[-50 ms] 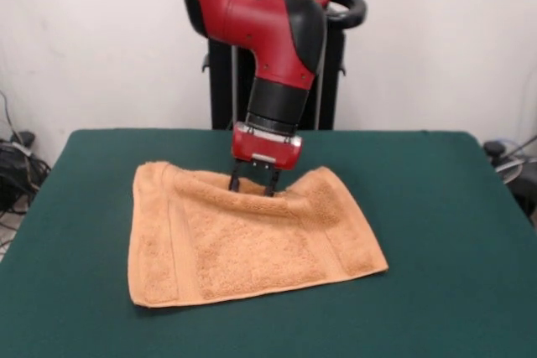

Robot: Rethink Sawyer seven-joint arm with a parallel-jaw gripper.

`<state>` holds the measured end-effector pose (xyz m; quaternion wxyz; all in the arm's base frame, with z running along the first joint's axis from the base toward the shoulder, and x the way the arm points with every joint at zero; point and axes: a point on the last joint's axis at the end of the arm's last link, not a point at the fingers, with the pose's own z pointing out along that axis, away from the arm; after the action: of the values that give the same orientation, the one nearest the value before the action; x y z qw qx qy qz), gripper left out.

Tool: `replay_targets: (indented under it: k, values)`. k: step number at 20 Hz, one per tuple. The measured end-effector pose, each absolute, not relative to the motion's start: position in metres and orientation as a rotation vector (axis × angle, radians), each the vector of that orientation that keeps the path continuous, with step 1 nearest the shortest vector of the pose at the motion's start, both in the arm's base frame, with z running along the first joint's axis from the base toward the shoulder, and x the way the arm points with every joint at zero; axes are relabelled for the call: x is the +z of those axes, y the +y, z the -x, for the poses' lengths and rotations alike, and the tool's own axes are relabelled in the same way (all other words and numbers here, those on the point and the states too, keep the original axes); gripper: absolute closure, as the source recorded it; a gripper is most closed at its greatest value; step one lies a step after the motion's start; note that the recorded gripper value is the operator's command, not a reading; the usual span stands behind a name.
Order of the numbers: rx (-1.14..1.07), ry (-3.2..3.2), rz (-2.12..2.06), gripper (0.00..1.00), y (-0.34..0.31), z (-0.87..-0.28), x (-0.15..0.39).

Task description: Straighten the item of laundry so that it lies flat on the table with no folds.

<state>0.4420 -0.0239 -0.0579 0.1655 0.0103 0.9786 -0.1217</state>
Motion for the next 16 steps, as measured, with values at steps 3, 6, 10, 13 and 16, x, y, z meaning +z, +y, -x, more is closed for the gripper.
replay_targets:
  k: [3,6,10,13,16]
  values:
    - [-0.350,2.899,-0.093,0.00,-0.022,-0.449,-0.053]
    - [-0.330,3.023,-0.128,0.00,-0.019,-0.446,-0.049]
    - [-0.304,3.157,-0.157,0.00,-0.016,-0.433,-0.048]
    - [-0.266,3.306,-0.189,0.00,-0.011,-0.416,-0.047]
    - [-0.244,3.371,-0.180,0.00,-0.008,-0.409,-0.047]
